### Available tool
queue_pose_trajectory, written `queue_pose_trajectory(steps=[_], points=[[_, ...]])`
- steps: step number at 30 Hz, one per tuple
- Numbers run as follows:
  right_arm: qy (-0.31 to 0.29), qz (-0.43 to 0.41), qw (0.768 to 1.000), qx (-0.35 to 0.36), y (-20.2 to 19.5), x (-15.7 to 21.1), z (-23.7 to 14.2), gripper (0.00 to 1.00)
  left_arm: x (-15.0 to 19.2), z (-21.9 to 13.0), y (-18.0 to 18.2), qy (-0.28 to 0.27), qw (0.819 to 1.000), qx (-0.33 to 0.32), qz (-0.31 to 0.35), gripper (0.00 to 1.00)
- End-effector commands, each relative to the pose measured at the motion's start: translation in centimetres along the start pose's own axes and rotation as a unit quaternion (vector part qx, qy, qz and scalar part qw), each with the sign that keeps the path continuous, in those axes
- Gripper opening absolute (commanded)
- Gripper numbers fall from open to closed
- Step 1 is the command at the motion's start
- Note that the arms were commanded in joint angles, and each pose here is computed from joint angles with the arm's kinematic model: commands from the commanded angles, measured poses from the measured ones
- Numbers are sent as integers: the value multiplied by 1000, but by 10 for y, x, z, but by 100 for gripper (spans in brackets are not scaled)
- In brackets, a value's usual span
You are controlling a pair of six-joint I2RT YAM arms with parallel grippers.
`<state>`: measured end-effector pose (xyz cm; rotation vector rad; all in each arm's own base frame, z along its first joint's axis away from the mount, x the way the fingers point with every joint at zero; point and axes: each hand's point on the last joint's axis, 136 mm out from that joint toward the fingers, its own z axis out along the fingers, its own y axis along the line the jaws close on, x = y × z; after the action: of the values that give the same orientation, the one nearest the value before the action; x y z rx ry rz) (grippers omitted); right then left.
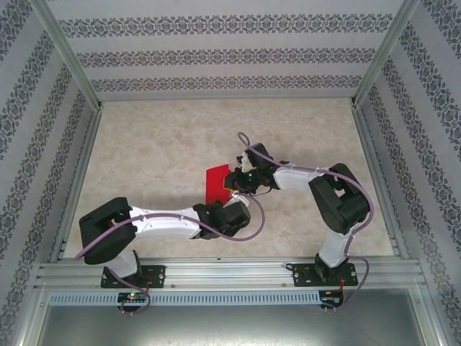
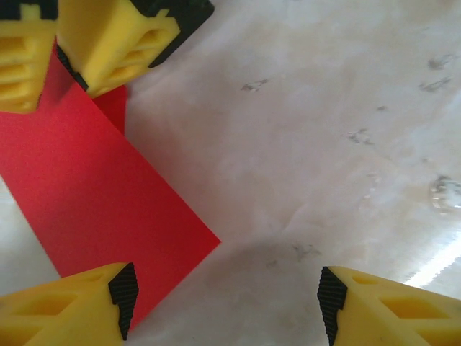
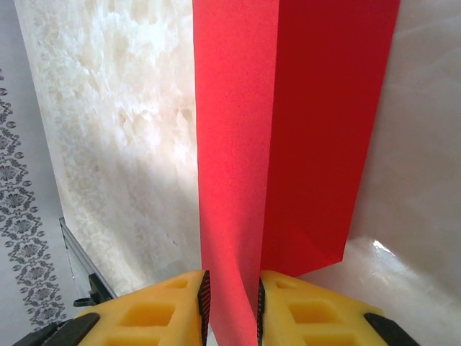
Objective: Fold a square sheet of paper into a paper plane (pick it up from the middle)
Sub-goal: Third fold the triangle at the center of the table.
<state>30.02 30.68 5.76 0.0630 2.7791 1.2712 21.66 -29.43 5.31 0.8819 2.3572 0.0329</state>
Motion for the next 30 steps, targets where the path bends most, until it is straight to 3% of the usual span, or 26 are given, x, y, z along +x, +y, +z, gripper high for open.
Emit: queue_pose_trajectory(steps=[1, 7, 14, 19, 30], points=[[-2, -2, 1000, -18, 12, -4, -3, 26, -2, -2, 15, 1, 998, -54, 27, 70], [0, 0, 1000, -17, 10, -3, -2, 27, -4, 6, 14, 4, 997, -67, 27, 64], [-1, 0, 1000, -10, 7, -2, -3, 28, -11, 5, 14, -7, 998, -68, 18, 22], [-7, -1, 1000, 1, 1, -4, -6, 29, -14, -4, 14, -22, 999, -41, -1, 0], [-40, -9, 999, 4, -3, -16, -32, 35, -16, -27, 37, -54, 989, 88, -107, 0]])
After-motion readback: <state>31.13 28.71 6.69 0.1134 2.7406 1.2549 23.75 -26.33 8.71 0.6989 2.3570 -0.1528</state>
